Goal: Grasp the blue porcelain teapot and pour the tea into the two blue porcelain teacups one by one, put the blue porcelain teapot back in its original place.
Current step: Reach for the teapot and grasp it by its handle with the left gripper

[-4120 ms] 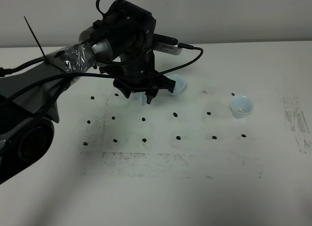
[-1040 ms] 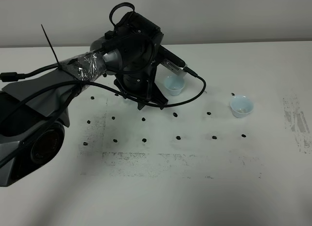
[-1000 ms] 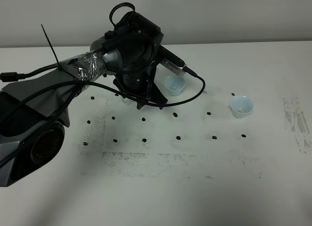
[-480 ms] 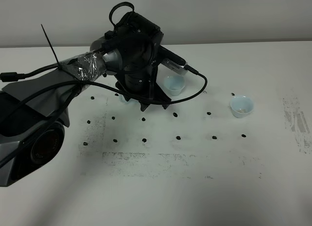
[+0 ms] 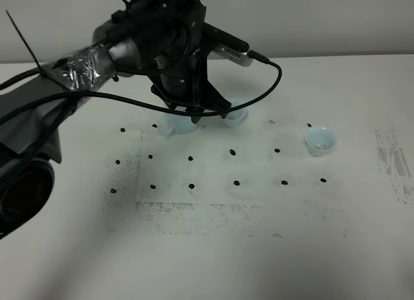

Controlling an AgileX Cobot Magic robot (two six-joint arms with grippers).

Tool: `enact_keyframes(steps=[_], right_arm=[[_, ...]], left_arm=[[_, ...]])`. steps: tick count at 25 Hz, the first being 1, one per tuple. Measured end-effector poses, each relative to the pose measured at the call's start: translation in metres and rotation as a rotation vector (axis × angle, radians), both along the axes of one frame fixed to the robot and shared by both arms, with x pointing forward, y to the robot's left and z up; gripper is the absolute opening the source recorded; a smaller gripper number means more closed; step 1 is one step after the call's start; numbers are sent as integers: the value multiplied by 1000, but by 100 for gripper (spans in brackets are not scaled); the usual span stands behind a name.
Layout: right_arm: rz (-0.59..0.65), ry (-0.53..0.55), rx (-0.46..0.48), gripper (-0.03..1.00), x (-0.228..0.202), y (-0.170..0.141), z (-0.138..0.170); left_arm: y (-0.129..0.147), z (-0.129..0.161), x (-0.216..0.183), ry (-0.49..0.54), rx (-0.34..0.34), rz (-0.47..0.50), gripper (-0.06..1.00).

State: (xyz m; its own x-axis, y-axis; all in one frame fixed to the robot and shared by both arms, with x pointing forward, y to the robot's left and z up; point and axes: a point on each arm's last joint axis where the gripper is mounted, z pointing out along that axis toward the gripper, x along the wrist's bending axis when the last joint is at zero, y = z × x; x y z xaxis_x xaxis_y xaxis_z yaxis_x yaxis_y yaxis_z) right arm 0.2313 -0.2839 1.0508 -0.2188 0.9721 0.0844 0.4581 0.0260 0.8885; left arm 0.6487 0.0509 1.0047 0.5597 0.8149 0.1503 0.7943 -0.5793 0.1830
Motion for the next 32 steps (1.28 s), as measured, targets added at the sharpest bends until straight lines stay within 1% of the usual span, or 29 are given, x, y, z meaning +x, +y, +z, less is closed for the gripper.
enact_keyframes(steps=[2,5,9,14,18,23,27,32], right_arm=[[0,0,0,59,0,0,0],[0,0,0,59,0,0,0],[0,0,0,59,0,0,0],[0,0,0,59,0,0,0],[0,0,0,59,0,0,0],[0,0,0,59,0,0,0],[0,0,0,59,0,0,0],[0,0,1,59,0,0,0]], left_arm=[[6,15,-7,-10,-10,4,44],[23,25,-14,-3,-6,25,44],[41,22,-12,17,8,65,44],[62,21,-2,22,7,128,44],[70,6,6,51,23,151,44],[67,-21,11,108,42,154,44],[63,-39,12,158,45,106,44],[62,-46,13,170,45,96,44]])
